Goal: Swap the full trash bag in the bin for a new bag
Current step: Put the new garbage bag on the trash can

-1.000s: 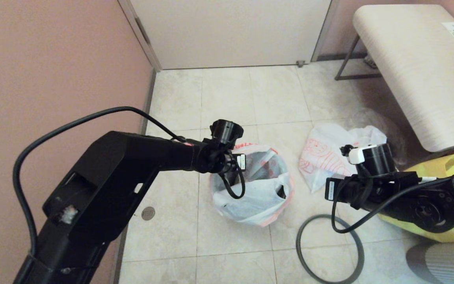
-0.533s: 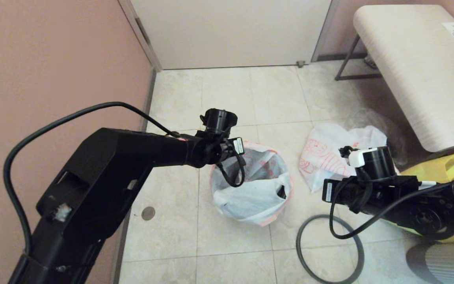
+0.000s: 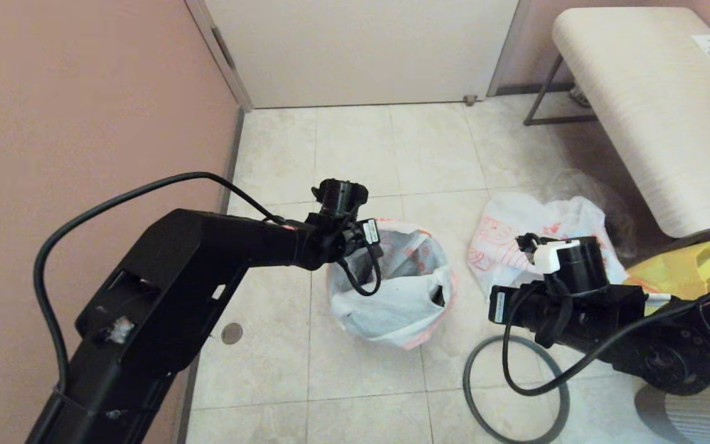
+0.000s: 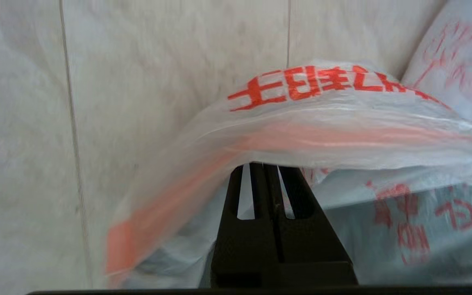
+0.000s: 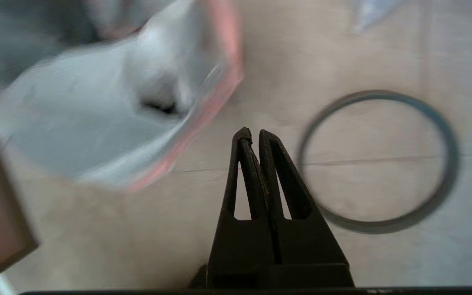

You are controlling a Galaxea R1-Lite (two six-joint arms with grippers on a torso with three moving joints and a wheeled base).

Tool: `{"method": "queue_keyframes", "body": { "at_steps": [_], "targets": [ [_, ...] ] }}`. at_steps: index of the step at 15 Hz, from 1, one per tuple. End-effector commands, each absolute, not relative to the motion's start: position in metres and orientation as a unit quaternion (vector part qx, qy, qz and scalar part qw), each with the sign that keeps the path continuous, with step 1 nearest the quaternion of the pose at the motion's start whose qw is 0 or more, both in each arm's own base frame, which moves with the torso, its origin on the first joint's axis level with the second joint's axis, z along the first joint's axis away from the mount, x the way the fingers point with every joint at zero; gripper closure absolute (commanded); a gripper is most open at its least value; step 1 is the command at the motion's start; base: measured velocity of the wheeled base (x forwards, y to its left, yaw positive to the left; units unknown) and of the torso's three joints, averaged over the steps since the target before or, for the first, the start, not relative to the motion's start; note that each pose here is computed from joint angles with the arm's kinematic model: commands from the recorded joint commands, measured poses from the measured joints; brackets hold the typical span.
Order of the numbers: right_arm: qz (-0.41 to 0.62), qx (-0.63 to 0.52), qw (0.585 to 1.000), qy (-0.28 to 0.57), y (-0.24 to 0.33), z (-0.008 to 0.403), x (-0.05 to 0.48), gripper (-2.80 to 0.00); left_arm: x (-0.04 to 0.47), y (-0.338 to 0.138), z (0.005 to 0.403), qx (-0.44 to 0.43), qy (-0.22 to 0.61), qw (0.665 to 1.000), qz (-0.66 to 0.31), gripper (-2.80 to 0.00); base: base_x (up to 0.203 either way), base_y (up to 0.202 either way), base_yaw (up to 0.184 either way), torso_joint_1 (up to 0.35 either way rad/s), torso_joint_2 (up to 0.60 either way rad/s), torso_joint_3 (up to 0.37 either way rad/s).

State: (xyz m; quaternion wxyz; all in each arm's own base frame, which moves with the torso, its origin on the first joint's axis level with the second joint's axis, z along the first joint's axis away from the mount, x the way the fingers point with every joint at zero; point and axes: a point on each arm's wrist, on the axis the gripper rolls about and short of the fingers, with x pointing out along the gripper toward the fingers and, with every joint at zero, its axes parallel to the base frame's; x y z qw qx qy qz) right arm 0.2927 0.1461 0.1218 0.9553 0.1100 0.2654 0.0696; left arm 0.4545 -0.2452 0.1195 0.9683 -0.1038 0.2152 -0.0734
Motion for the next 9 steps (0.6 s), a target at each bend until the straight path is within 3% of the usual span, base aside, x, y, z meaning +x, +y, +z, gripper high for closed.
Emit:
{"method": "queue_keyframes", "body": {
  "at_steps": [1,5,9],
  "targets": [
    [0.091,0.113,0.956,0.254,0.154,0.132,0.280,0.00,0.462,-0.243,0.110,-0.114,0.200,0.971,-0.069,0.00,0.000,0.000,0.000,0.000,0.00,0.000],
    [0.100,0.104,0.952,0.270,0.161,0.113,0.281,0.00,0.451,-0.242,0.132,-0.148,0.204,0.965,-0.066,0.00,0.000,0.000,0.000,0.000,0.00,0.000],
    [0.107,0.074,0.953,0.273,0.178,0.073,0.313,0.00,0.443,-0.253,0.125,-0.145,0.217,0.962,-0.075,0.00,0.000,0.000,0.000,0.000,0.00,0.000]
  ]
}}
